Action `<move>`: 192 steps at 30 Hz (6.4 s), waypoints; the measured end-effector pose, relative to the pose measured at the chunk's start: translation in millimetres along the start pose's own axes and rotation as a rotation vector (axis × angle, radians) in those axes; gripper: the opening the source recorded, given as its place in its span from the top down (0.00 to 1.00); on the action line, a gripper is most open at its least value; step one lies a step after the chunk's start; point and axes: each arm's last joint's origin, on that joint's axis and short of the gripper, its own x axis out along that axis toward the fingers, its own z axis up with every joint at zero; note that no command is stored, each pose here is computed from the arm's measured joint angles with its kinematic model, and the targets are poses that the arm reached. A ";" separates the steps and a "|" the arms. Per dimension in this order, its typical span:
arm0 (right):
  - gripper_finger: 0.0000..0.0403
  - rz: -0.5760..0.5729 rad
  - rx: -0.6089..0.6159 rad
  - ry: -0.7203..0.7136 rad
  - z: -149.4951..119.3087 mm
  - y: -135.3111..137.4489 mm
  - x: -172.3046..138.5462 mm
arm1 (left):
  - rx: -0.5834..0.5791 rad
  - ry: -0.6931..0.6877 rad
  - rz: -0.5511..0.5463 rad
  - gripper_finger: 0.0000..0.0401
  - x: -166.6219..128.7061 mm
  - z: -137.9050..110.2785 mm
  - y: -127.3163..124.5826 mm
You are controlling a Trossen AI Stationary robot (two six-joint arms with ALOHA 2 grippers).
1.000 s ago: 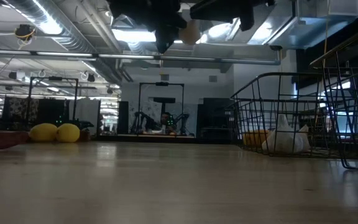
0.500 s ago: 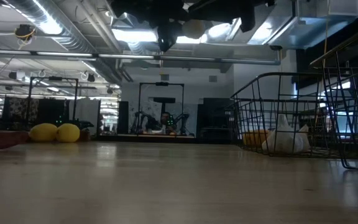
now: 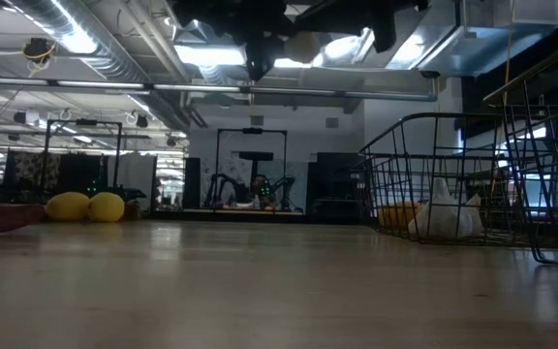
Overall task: Sort produce into baskets
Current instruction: Put the white garlic into the middle wire basket, then put the yellow lemon into the top wire basket
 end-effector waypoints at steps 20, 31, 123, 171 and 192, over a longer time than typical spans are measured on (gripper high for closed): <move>0.96 -0.084 0.162 0.040 20.3 -13.7 -55.0 | 0.021 0.152 0.104 0.34 -11.7 -16.2 10.6; 0.96 0.011 0.530 0.201 -4.9 -28.0 -104.7 | 0.074 0.199 0.099 0.34 -6.7 -20.5 3.1; 0.70 0.314 0.992 0.557 -126.5 21.3 -111.7 | 0.150 0.200 0.080 0.34 -2.7 -20.4 -2.2; 0.70 0.215 0.915 0.123 -94.5 4.4 -50.5 | -0.081 0.565 0.717 0.05 -39.1 -51.6 18.5; 0.70 0.218 0.916 0.132 -95.1 5.0 -50.7 | -0.518 0.653 1.135 0.05 -111.6 -86.4 89.8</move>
